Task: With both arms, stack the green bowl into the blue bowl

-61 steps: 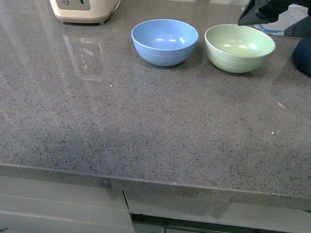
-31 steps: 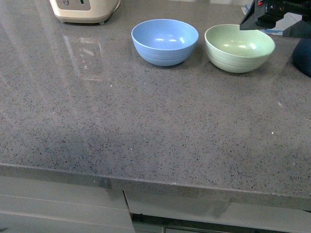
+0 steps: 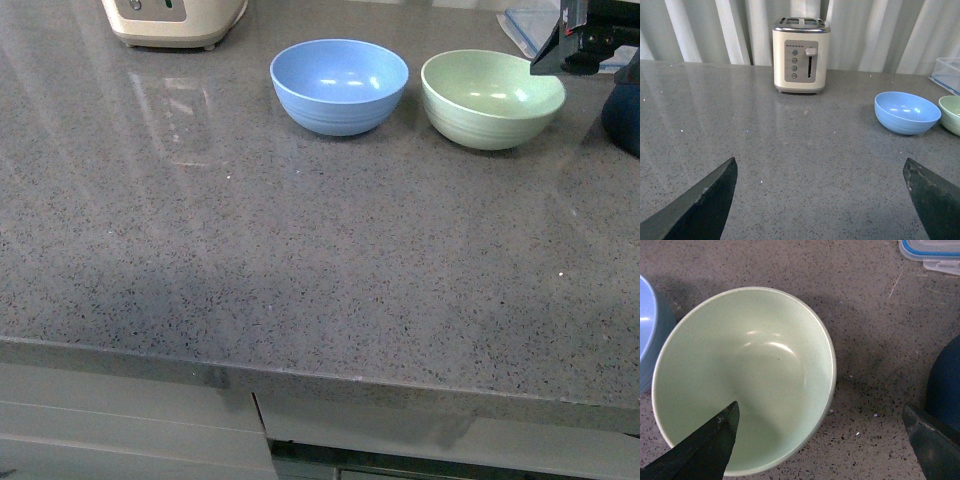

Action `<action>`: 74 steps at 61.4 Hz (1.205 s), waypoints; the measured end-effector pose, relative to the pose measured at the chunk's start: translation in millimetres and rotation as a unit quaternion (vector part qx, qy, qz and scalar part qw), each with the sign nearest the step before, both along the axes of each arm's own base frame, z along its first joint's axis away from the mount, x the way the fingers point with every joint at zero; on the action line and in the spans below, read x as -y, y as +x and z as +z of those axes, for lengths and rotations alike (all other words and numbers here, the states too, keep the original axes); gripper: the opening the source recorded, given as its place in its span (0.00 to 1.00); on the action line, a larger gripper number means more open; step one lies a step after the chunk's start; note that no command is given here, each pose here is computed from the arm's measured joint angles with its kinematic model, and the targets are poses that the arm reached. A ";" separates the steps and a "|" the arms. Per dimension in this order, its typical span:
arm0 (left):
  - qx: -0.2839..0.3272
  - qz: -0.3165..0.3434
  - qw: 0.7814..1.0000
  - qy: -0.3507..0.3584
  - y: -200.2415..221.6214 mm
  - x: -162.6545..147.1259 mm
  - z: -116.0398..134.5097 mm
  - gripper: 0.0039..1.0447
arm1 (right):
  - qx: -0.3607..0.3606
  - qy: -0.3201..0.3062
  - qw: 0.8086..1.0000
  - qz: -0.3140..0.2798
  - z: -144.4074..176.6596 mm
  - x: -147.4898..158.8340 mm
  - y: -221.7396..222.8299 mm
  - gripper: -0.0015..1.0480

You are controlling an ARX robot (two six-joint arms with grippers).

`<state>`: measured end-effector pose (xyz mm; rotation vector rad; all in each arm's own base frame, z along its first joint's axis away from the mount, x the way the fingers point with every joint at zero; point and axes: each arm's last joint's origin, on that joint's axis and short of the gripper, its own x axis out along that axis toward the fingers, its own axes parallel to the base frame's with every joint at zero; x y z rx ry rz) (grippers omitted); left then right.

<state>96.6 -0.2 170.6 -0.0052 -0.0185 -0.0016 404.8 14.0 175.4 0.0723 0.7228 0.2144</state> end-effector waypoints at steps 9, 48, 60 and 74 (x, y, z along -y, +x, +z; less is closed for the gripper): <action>0.000 0.000 1.000 0.000 0.0 0.0 0.0 0.94 | -0.004 0.000 1.000 0.000 -5.2 0.2 3.3 0.90; 0.000 0.000 1.000 0.000 0.0 0.0 0.0 0.94 | -0.021 -0.015 0.999 0.022 -27.4 -18.3 18.4 0.90; 0.000 0.000 1.000 0.000 0.0 0.0 0.0 0.94 | -0.019 -0.027 0.999 0.025 -34.4 -21.8 20.4 0.65; 0.000 0.000 1.000 0.000 0.0 0.0 0.0 0.94 | -0.008 -0.034 0.999 0.022 -33.2 -18.5 22.0 0.23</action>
